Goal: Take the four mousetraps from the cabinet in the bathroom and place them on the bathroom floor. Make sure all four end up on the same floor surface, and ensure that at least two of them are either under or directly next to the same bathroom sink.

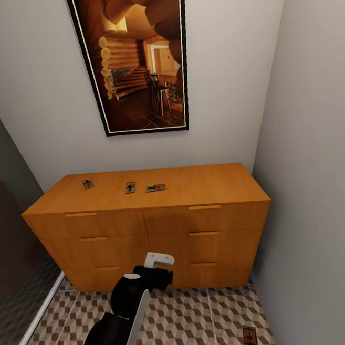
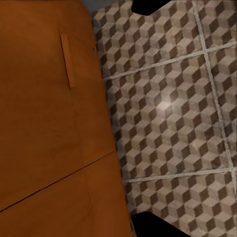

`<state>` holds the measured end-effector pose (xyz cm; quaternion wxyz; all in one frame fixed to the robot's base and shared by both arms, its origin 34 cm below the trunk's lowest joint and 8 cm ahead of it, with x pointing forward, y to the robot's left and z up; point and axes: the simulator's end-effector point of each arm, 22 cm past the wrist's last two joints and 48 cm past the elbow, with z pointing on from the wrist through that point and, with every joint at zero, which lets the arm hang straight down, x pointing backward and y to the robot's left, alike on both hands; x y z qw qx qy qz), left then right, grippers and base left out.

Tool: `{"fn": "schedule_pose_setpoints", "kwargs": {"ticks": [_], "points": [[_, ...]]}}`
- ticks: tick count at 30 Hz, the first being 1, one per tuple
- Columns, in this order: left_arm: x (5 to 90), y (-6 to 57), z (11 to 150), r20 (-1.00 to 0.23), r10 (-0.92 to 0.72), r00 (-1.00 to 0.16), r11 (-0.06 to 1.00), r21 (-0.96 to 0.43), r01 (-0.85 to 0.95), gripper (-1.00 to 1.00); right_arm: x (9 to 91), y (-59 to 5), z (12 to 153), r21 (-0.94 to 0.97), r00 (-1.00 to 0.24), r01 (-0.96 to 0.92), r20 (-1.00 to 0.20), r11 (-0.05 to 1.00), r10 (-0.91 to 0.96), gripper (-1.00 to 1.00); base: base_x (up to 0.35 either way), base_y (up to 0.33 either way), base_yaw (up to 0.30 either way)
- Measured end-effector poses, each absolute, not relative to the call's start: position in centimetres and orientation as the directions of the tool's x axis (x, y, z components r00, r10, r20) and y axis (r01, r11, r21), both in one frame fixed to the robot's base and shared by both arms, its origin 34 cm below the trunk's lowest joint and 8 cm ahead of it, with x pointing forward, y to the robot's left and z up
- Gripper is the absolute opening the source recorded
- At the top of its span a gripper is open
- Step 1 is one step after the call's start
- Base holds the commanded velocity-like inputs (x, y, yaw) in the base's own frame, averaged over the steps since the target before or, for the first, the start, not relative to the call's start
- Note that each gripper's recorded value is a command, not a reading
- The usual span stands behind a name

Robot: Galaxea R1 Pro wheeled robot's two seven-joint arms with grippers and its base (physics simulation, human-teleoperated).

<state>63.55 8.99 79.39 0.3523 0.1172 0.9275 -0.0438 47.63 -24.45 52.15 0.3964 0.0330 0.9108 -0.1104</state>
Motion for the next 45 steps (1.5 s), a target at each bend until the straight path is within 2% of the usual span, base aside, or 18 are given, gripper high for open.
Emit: {"fn": "schedule_pose_setpoints", "kwargs": {"ticks": [9, 21, 35, 39, 45], "points": [[66.4, 8.9, 81.4, -0.688, 0.197, -0.698, 0.968, 0.022, 0.252, 1.00, 47.7, -24.4, 52.2, -0.174, -0.681, 0.148, -0.732, 0.974, -0.027, -1.00, 0.000, 0.000, 0.000], [73.6, 9.5, 81.8, -0.633, 0.270, -0.726, 0.959, 0.106, 0.264, 1.00, 47.6, -24.4, 52.2, -0.174, -0.682, 0.147, -0.730, 0.974, -0.027, -1.00, 0.000, 0.000, 0.000], [79.6, 10.1, 86.6, -0.640, 0.292, -0.710, 0.955, 0.151, 0.257, 1.00, 47.6, -24.4, 52.2, -0.175, -0.683, 0.147, -0.730, 0.974, -0.028, -1.00, 0.000, 0.000, 0.000], [81.5, 10.1, 88.6, -0.641, 0.285, -0.712, 0.957, 0.141, 0.255, 1.00, 47.6, -24.4, 52.1, -0.175, -0.685, 0.146, -0.728, 0.974, -0.028, -1.00, 0.000, 0.000, 0.000], [84.9, 9.0, 93.3, -0.640, 0.217, -0.737, 0.967, 0.038, 0.251, 1.00, 47.6, -24.5, 52.1, -0.176, -0.685, 0.146, -0.728, 0.973, -0.029, -1.00, 0.000, 0.000, 0.000]]}}
